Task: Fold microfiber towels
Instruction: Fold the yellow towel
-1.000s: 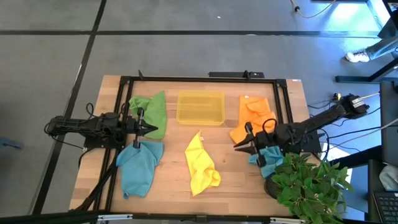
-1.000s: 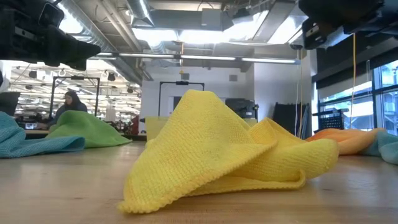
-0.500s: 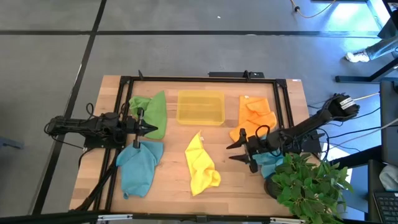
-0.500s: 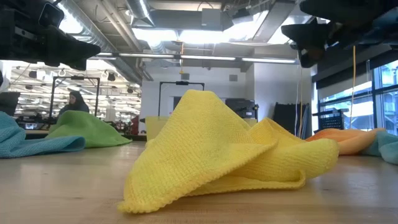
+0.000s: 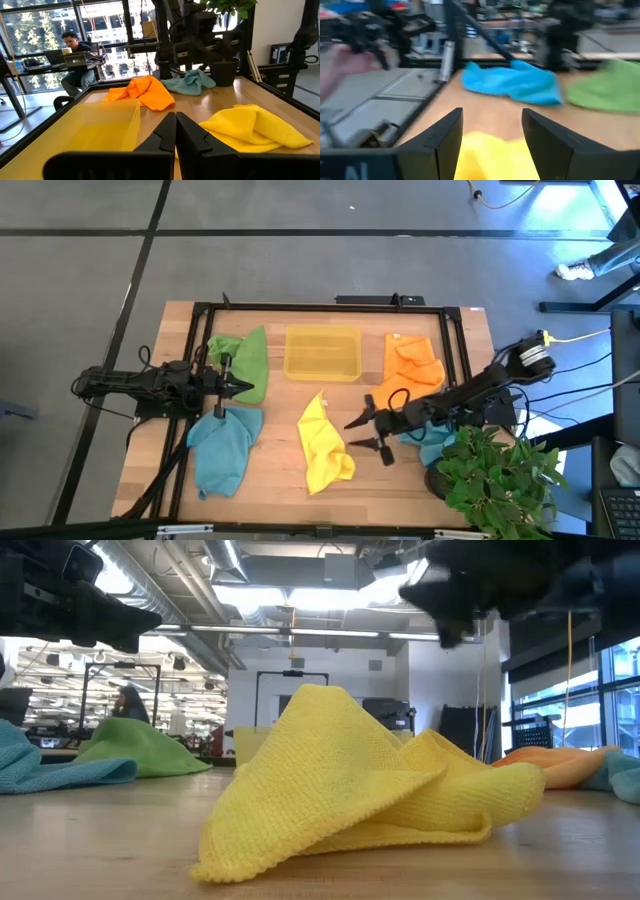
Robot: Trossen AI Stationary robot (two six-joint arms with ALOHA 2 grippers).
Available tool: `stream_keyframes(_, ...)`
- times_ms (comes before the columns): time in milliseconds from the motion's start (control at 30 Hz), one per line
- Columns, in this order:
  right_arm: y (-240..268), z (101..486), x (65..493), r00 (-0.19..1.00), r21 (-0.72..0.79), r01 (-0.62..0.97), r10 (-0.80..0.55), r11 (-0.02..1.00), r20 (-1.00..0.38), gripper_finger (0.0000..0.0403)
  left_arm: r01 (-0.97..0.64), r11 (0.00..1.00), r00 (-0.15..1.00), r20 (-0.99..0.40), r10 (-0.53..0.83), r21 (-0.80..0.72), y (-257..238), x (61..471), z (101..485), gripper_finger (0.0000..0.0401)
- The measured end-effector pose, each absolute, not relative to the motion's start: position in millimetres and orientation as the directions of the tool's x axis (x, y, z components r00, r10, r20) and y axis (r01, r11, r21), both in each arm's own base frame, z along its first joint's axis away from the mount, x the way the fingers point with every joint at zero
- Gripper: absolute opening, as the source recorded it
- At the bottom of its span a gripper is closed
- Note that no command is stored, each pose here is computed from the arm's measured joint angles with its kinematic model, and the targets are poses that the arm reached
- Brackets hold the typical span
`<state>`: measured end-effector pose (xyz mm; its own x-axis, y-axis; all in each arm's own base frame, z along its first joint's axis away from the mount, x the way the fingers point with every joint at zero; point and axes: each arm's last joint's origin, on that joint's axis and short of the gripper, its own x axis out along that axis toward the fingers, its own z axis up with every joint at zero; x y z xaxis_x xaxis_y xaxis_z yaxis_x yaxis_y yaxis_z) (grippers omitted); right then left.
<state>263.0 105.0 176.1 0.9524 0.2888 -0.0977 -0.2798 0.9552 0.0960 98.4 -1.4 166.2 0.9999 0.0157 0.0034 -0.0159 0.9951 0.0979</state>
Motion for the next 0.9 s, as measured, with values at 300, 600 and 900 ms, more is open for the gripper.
stream_keyframes(300,138,161,297,0.83,-0.094,-0.467,0.399,0.879,-0.391,0.0199,-0.016,0.996,1.0,0.004,0.016,0.088,-1,98,166,0.0)
stream_keyframes(600,147,143,309,0.784,-0.09,-0.484,0.385,0.871,-0.487,0.0159,-0.016,0.996,1.0,0.004,0.016,0.088,-1,98,166,0.0)
stream_keyframes(900,172,152,303,0.798,-0.159,-0.552,0.464,0.818,-0.385,0.0161,-0.016,0.996,1.0,0.005,0.016,0.089,-1,98,166,0.0)
